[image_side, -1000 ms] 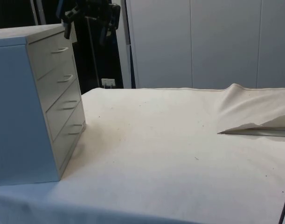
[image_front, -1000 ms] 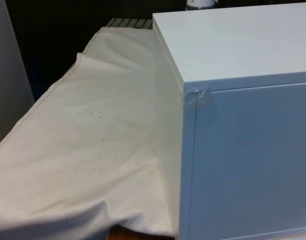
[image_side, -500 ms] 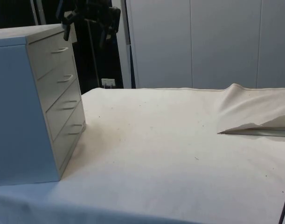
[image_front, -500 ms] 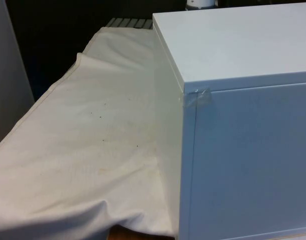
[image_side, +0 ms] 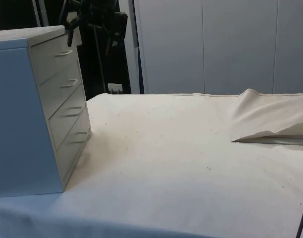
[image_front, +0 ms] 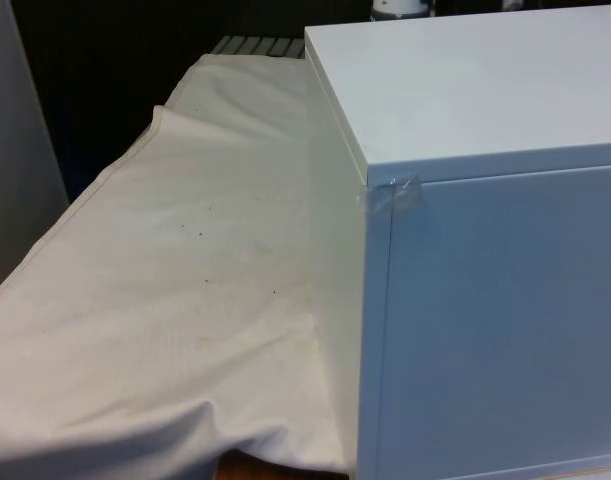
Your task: Open the drawer, then close it.
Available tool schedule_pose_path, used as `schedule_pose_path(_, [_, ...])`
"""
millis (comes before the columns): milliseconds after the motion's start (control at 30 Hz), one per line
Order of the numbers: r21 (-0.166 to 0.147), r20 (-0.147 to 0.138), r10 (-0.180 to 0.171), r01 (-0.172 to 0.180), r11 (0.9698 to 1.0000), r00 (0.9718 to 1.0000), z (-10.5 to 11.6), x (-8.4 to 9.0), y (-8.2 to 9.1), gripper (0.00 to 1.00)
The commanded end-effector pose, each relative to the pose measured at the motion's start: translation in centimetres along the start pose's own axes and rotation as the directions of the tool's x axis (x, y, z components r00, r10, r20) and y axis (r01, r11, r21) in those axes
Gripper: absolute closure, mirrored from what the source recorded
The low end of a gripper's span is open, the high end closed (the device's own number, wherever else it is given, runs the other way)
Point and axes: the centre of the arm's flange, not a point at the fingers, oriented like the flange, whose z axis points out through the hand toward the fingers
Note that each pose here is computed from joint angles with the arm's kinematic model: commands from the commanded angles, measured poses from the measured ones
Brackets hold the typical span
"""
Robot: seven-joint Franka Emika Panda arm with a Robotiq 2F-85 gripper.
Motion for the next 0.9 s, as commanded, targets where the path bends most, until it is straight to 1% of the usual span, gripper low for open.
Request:
schedule_pose_path(0, [0.014,0.0,0.017,-0.017,0.9998,0.9999,0.2,0.0,-0.1,0.0])
schedule_pose_path(67, [0.015,-0.002,0.029,-0.029,0.9995,0.9996,0.4,0.0,-0.1,0.0])
schedule_pose_path(100, [0.004,-0.004,0.019,-0.019,0.9998,0.9998,0.3,0.0,0.0,0.0])
schedule_pose_path(133, [0.017,-0.003,0.04,-0.04,0.9991,0.9992,0.5,0.1,-0.1,0.0])
schedule_pose_path(267, [0.02,-0.007,0.064,-0.064,0.9978,0.9979,0.8,0.1,-0.1,0.0])
schedule_pose_path(300, [0.019,-0.008,0.077,-0.077,0.9968,0.997,0.9,0.1,-0.1,0.0])
schedule_pose_path(333, [0.019,-0.008,0.077,-0.077,0.9968,0.997,0.9,0.1,-0.1,0.0])
schedule_pose_path(400, [0.021,-0.009,0.089,-0.089,0.9958,0.996,0.9,0.2,-0.2,0.0])
schedule_pose_path(433, [0.007,-0.01,0.078,-0.078,0.9969,0.9969,0.9,0.1,0.0,0.0])
schedule_pose_path(467, [0.02,-0.01,0.102,-0.101,0.9946,0.9948,1.1,0.2,-0.1,0.0])
schedule_pose_path(633, [0.023,-0.013,0.13,-0.13,0.9913,0.9914,1.2,0.3,-0.2,0.0])
schedule_pose_path(667, [0.025,-0.014,0.141,-0.14,0.9898,0.99,1.3,0.3,-0.2,0.0])
schedule_pose_path(700, [0.026,-0.015,0.145,-0.145,0.9891,0.9893,1.3,0.3,-0.2,0.0])
schedule_pose_path(733, [0.014,-0.016,0.131,-0.13,0.9914,0.9913,1.2,0.2,0.0,0.0])
schedule_pose_path(767, [0.025,-0.015,0.151,-0.151,0.9883,0.9884,1.4,0.3,-0.2,0.0])
schedule_pose_path(867, [0.028,-0.016,0.167,-0.167,0.9856,0.9858,1.4,0.4,-0.2,0.0])
